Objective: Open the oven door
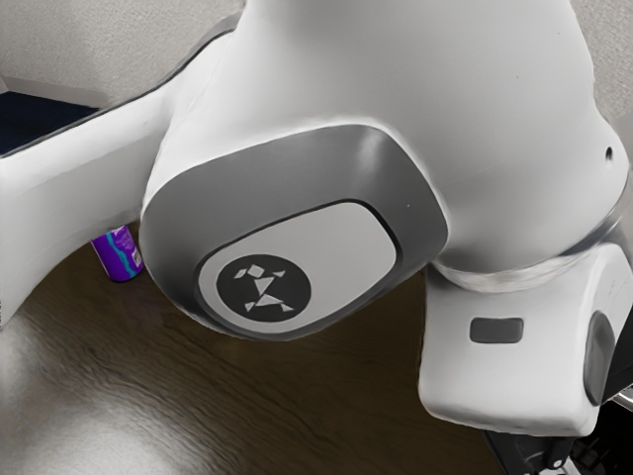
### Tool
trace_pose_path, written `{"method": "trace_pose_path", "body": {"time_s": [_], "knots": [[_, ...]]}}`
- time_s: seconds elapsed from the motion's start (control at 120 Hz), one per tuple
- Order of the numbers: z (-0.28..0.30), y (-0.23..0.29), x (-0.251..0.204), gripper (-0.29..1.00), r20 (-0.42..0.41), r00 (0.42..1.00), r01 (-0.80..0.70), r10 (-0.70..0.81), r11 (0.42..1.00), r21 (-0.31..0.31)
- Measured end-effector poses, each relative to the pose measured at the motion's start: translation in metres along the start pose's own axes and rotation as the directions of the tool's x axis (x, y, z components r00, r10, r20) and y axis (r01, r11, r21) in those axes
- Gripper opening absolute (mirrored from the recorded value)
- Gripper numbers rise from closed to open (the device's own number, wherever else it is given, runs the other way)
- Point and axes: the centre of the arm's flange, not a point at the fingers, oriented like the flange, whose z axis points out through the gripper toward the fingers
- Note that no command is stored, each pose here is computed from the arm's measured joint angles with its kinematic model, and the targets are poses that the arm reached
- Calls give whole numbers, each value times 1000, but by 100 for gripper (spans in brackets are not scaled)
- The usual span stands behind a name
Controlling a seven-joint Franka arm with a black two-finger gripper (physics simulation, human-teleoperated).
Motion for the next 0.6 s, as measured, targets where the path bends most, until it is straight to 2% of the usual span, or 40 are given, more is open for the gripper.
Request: {"method": "trace_pose_path", "body": {"time_s": [0.125, 0.317, 0.6], "knots": [[12, 0, -5, 70, 38, 998, -53, 52, 998, 27], [25, -6, -22, 70, 47, 995, -95, 92, 994, 55], [45, -5, -27, 70, 40, 987, -159, 158, 987, 33]]}}
